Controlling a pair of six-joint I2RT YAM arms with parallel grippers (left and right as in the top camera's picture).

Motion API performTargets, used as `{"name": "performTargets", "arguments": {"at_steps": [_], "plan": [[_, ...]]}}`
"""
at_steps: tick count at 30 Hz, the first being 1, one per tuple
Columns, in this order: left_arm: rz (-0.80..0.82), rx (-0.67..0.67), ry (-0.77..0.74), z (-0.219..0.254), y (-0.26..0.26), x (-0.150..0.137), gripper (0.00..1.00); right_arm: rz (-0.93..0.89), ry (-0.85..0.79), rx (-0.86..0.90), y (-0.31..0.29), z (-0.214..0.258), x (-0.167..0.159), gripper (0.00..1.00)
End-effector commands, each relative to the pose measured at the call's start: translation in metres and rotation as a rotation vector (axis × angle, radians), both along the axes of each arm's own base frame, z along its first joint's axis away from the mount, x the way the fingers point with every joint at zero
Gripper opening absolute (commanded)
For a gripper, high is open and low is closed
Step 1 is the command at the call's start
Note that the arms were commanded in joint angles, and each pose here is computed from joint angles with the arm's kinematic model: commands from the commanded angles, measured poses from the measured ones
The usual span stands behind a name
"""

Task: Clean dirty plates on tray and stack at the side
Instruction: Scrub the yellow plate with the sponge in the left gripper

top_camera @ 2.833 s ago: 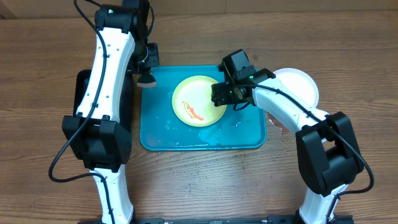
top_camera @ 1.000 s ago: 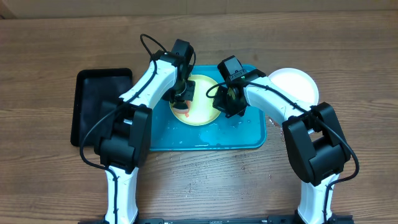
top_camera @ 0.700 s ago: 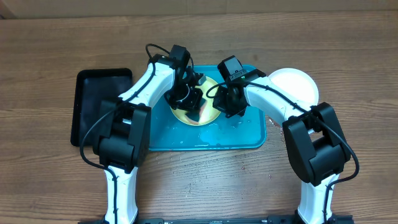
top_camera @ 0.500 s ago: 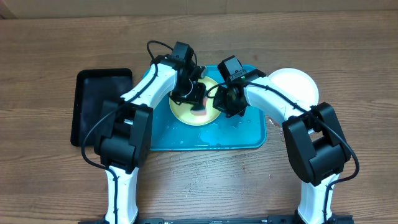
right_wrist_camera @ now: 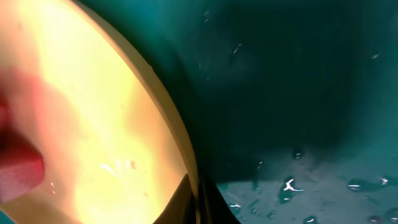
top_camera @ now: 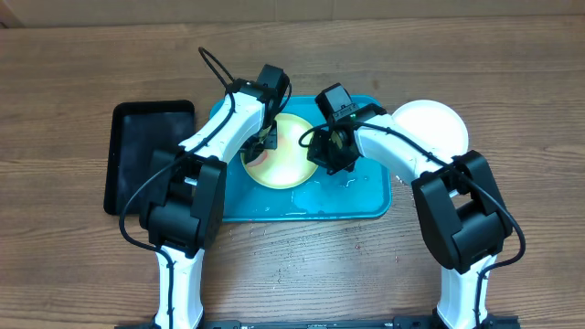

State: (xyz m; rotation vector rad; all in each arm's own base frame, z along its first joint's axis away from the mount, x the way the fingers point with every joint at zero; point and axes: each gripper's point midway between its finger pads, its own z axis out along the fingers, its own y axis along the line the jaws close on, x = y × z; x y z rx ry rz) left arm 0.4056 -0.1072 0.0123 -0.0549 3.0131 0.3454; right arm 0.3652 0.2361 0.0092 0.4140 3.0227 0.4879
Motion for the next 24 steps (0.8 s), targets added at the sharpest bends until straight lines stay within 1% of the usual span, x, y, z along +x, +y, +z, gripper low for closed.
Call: {"name": "performTargets", "arguments": {"at_steps": [1, 2, 3, 5, 7, 9, 12, 14, 16, 18, 20, 21, 23, 24], "plan": [[-0.212, -0.158, 0.184, -0.019, -0.022, -0.029, 0.04, 0.001, 0.033, -0.041, -0.009, -0.014, -0.008, 0.04], [-0.297, -0.258, 0.224, -0.019, -0.038, -0.037, 0.04, 0.005, 0.033, -0.038, -0.009, -0.013, -0.008, 0.04], [-0.399, -0.395, 0.268, -0.015, -0.059, -0.048, 0.04, 0.026, 0.033, -0.023, -0.006, -0.013, -0.009, 0.04], [-0.521, -0.582, 0.304, -0.006, -0.087, -0.063, 0.04, 0.066, 0.035, 0.020, 0.002, -0.010, -0.011, 0.04], [-0.585, -0.693, 0.308, 0.003, -0.102, -0.070, 0.04, 0.072, 0.041, 0.038, 0.004, -0.009, -0.012, 0.04], [-0.598, -0.750, 0.299, 0.007, -0.111, -0.070, 0.04, 0.076, 0.043, 0.043, 0.005, -0.009, -0.013, 0.03], [-0.590, -0.799, 0.253, 0.011, -0.121, -0.061, 0.04, 0.076, 0.041, 0.044, 0.006, -0.009, -0.012, 0.04], [-0.538, -0.775, 0.208, 0.007, -0.122, -0.047, 0.04, 0.076, 0.039, 0.045, 0.006, -0.009, -0.012, 0.04], [-0.462, -0.690, 0.158, 0.000, -0.113, -0.030, 0.04, 0.076, 0.038, 0.045, 0.006, -0.009, -0.012, 0.04], [-0.344, -0.549, 0.091, -0.010, -0.095, -0.009, 0.04, 0.076, 0.039, 0.045, 0.006, -0.009, -0.012, 0.04], [-0.245, -0.422, 0.033, -0.015, -0.074, 0.006, 0.04, 0.076, 0.038, 0.045, 0.006, -0.009, -0.012, 0.04], [-0.173, -0.329, -0.002, -0.017, -0.058, 0.014, 0.04, 0.076, 0.038, 0.044, 0.006, -0.009, -0.012, 0.04], [-0.072, -0.197, -0.046, -0.017, -0.033, 0.021, 0.04, 0.075, 0.037, 0.042, 0.005, -0.009, -0.011, 0.04], [-0.012, -0.107, -0.066, -0.016, -0.016, 0.022, 0.04, 0.074, 0.035, 0.038, 0.005, -0.009, -0.011, 0.04]]}}
